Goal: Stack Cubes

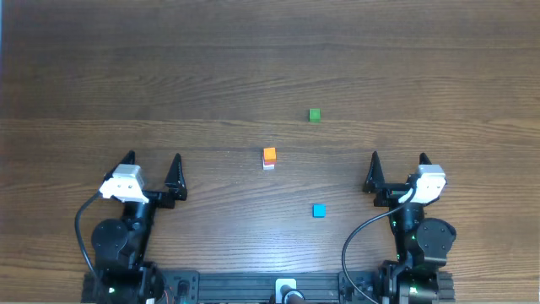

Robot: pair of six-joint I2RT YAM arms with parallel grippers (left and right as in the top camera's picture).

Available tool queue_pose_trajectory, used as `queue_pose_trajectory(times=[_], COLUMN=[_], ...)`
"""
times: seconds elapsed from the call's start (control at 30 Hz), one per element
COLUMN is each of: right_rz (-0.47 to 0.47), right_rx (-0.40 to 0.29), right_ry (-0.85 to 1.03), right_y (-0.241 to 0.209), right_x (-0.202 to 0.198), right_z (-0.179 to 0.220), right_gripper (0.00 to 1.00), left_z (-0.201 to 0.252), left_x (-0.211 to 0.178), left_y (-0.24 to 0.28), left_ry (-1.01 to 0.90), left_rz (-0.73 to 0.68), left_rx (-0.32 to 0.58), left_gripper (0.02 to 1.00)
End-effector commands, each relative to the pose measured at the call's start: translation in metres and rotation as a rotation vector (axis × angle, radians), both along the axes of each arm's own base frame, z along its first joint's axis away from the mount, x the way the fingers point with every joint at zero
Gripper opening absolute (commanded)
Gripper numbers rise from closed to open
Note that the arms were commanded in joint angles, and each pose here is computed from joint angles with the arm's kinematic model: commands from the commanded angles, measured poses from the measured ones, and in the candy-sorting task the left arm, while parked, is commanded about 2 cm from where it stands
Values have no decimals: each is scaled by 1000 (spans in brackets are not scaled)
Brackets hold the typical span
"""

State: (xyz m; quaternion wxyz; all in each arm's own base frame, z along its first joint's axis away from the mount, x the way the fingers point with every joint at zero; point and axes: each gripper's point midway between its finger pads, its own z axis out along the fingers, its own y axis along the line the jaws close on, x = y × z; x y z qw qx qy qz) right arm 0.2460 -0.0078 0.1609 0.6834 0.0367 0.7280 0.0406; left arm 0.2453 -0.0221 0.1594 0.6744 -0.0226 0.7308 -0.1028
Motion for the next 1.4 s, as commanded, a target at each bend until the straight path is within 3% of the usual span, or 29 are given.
queue_pose_trajectory(times=[0.03, 0.67, 0.77, 0.83, 1.03, 1.13, 1.2, 1.4], right_rz=[16, 14, -21, -6, 185, 235, 231, 229], right_rx=[-1, -3, -17, 28, 147, 170, 170, 71], right_ry=[-2, -4, -69, -126, -371, -433, -413, -265], right_y=[3, 3, -4, -1, 29, 36, 36, 40], right_x=[0, 0, 0, 0, -15, -26, -28, -24], right_z=[-1, 0, 16, 30, 93, 121, 133, 179], right_gripper=[993, 993, 993, 991, 993, 991, 991, 991], left_z=[-1, -1, -1, -1, -1, -1, -1, -1], left_x=[0, 0, 0, 0, 0, 0, 0, 0], left_y=[3, 3, 3, 3, 3, 3, 3, 3], left_ry=[-5, -5, -5, -5, -2, -2, -2, -2], left_rz=[13, 13, 13, 13, 13, 13, 13, 13], left_rx=[11, 11, 11, 11, 12, 12, 12, 12], left_gripper=[998, 998, 996, 998, 998, 998, 998, 998])
